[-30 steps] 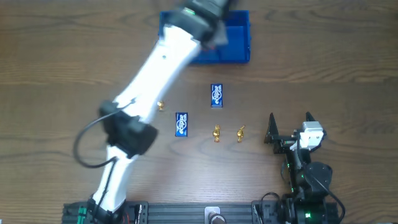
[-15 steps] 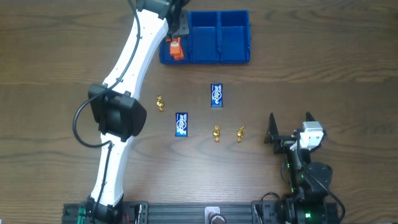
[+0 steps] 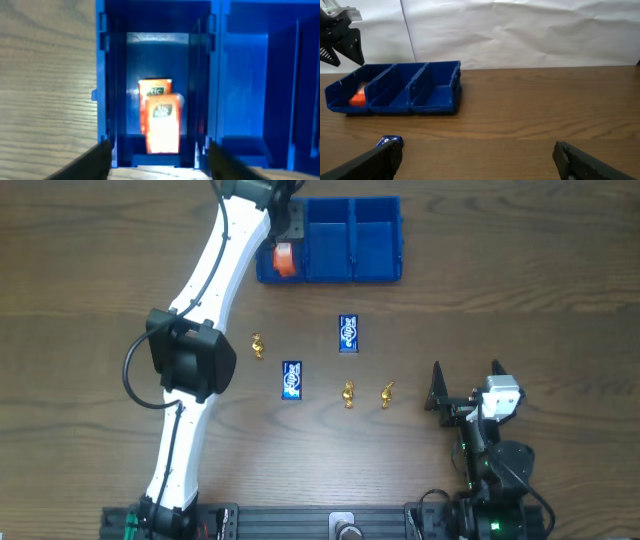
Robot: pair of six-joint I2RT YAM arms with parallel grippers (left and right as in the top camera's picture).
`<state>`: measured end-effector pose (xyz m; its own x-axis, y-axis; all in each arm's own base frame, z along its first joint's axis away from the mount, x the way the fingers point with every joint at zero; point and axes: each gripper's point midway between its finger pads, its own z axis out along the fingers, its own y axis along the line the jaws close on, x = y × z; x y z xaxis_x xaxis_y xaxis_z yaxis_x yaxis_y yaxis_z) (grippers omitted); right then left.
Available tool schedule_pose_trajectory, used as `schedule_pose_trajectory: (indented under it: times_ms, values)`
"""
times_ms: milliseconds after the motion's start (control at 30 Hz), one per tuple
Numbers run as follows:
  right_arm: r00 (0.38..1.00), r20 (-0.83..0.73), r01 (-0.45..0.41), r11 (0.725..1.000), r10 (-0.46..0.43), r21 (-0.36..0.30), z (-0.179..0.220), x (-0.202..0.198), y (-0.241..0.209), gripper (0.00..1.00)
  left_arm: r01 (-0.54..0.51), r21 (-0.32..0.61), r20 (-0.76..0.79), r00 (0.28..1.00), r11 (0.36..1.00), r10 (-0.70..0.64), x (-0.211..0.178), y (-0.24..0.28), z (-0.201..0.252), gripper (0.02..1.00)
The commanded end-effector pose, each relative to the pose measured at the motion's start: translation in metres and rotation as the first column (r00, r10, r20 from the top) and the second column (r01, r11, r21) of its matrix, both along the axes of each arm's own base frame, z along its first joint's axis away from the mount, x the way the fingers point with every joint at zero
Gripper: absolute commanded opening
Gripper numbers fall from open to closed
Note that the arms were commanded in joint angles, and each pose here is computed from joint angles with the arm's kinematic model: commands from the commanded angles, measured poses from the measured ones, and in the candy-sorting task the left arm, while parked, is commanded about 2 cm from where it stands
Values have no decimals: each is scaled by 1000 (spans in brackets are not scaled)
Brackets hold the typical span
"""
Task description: Sort Candies Into Trays
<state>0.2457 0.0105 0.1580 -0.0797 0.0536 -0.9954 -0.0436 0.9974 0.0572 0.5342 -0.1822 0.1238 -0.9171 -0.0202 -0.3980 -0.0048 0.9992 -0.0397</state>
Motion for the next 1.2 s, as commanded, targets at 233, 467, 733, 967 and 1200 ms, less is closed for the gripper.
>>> schedule_pose_trajectory:
  times_ms: [233, 467, 733, 967, 1200]
  values:
    - [1000, 1, 0, 1000, 0, -13, -2, 0, 0, 998, -24, -85, 215, 976, 996, 41, 8, 23, 93, 849]
    - [1000, 1, -1, 1000, 1, -13, -2, 0, 1, 998, 14, -164, 606, 791, 986, 90, -67, 61, 213, 890]
    - [1000, 1, -1, 1000, 1, -13, -2, 0, 1, 998, 51, -132, 836, 543, 990, 84, -183, 126, 241, 915]
    - [1000, 1, 0, 1000, 0, -13, -2, 0, 0, 998, 68, -92, 926, 374, 993, 60, -256, 155, 208, 939]
    - [1000, 1, -1, 1000, 1, -13, -2, 0, 1, 998, 140, -88, 977, 204, 986, 59, -288, 154, 178, 1000]
